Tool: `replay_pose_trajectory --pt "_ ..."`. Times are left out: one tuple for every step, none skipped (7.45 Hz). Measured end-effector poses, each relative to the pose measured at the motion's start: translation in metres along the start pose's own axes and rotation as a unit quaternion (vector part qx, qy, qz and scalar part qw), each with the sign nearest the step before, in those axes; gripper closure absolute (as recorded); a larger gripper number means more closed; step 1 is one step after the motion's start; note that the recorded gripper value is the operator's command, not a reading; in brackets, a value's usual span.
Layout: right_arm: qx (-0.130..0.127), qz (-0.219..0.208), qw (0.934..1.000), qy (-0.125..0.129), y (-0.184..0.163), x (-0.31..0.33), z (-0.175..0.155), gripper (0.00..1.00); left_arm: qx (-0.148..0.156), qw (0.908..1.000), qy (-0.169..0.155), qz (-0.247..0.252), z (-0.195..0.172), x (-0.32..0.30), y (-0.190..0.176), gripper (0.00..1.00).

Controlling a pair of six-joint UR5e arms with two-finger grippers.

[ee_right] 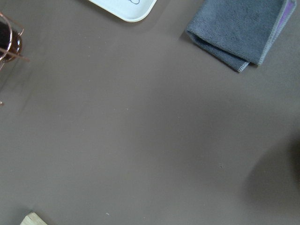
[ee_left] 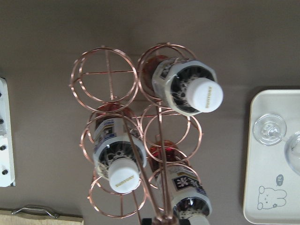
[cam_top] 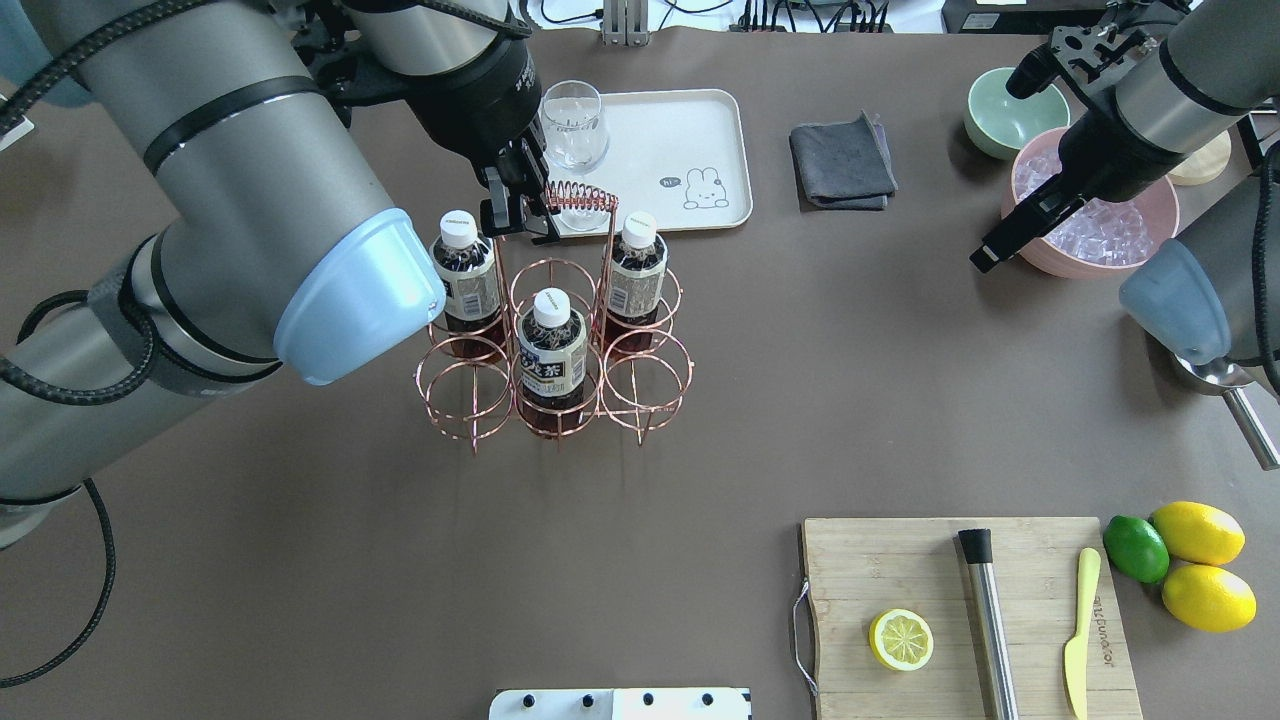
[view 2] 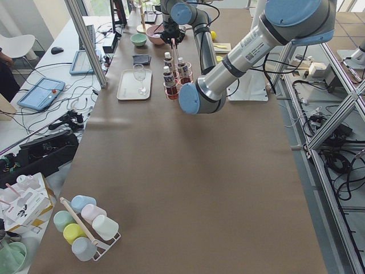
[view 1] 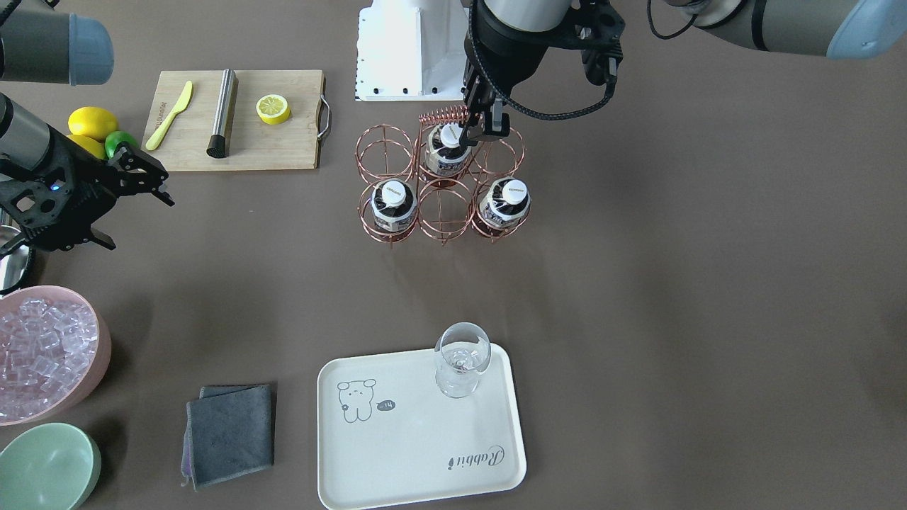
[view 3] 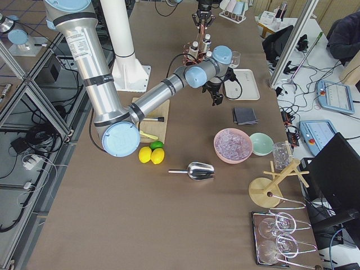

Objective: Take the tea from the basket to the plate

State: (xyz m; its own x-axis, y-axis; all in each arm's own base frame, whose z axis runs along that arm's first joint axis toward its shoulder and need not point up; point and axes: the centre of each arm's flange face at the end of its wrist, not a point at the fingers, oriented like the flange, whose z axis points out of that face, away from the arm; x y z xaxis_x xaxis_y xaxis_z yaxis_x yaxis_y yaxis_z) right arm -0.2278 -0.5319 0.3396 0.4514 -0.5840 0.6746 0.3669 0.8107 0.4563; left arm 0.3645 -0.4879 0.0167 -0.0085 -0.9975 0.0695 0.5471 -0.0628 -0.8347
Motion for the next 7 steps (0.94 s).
replay_pose_trajectory --pt "0.000 0.000 1.0000 0.000 0.000 0.000 0.000 0.00 0.001 1.0000 -0.003 -0.001 0.004 -0.002 0.001 1.00" --pt "0.000 0.000 1.0000 0.000 0.000 0.000 0.000 0.00 0.003 1.0000 -0.007 -0.003 0.009 -0.003 -0.001 1.00" --pt "-0.001 0.001 1.0000 0.000 0.001 0.001 0.001 0.00 0.006 0.9999 -0.009 -0.005 0.013 -0.002 -0.004 1.00" --pt "-0.002 0.002 1.0000 0.000 0.002 0.002 0.001 0.00 0.009 0.9999 -0.011 -0.008 0.017 -0.001 -0.007 1.00" --pt "-0.002 0.002 1.0000 0.000 0.002 0.002 0.002 0.00 0.012 0.9998 -0.016 -0.007 0.024 -0.003 -0.008 1.00" --pt "-0.003 0.003 1.0000 0.000 0.003 0.003 0.002 0.00 0.014 0.9997 -0.018 -0.007 0.028 -0.005 -0.008 1.00" --pt "-0.003 0.004 1.0000 0.000 0.004 0.003 0.003 0.00 0.013 0.9997 -0.019 -0.005 0.030 -0.006 -0.008 1.00"
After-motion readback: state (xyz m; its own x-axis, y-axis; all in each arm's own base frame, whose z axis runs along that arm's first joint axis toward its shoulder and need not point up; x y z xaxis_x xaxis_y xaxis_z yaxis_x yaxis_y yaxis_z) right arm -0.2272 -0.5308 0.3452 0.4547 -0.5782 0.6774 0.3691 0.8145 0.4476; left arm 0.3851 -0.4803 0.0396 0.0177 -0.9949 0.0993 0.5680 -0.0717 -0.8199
